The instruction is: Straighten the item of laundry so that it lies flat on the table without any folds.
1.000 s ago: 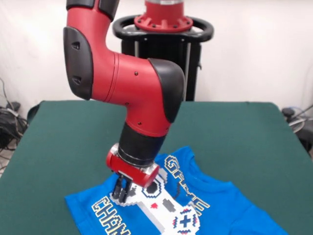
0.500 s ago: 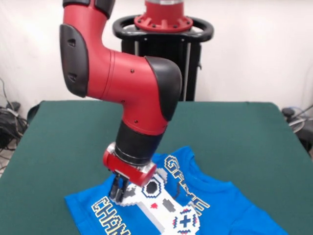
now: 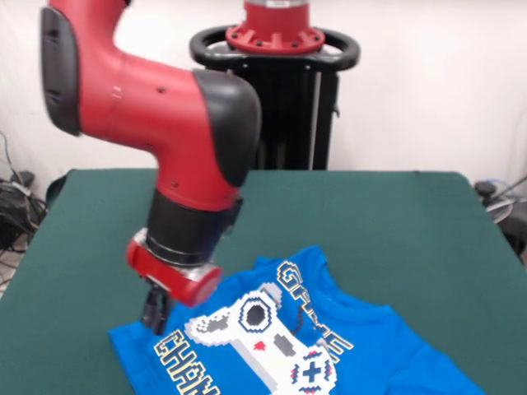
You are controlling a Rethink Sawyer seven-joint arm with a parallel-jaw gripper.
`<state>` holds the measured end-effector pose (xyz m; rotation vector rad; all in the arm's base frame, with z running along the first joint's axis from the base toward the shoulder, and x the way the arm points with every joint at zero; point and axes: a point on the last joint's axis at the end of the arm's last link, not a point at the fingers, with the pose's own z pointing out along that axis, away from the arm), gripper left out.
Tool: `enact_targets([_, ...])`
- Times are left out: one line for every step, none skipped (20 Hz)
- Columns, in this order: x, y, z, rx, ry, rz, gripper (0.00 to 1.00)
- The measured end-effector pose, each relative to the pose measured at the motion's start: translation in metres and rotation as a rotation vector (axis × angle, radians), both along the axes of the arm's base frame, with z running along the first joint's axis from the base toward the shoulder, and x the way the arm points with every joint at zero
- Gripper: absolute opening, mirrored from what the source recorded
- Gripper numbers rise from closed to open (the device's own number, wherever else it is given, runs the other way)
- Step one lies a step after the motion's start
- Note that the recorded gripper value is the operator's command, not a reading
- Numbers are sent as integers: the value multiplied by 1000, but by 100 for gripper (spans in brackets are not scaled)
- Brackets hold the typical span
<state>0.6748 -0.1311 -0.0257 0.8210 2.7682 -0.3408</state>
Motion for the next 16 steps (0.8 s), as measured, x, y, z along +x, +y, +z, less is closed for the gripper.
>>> enact_targets([0, -7, 3, 1, -1, -12, 0])
enact_targets([0, -14, 5, 2, -3, -25, 0])
enact_targets([0, -19, 7, 3, -4, -33, 0])
enact_targets([0, -25, 9, 7, -3, -46, 0])
enact_targets([0, -26, 9, 9, -3, -49, 0])
enact_targets([0, -27, 9, 10, -2, -50, 0])
enact_targets([0, -27, 8, 11, -2, -51, 0])
enact_targets([0, -27, 8, 13, -1, -53, 0])
enact_targets([-1, -28, 6, 15, 1, -54, 0])
enact_targets([-2, -28, 4, 17, 3, -55, 0])
enact_targets([-2, -27, 3, 18, 5, -55, 0])
enact_targets([-4, -27, 0, 20, 9, -55, 0])
enact_targets([-5, -26, -3, 23, 13, -55, 0])
enact_targets([-7, -25, -7, 26, 20, -55, 0])
enact_targets([-10, -23, -11, 29, 26, -55, 0])
enact_targets([-12, -22, -15, 32, 32, -55, 0])
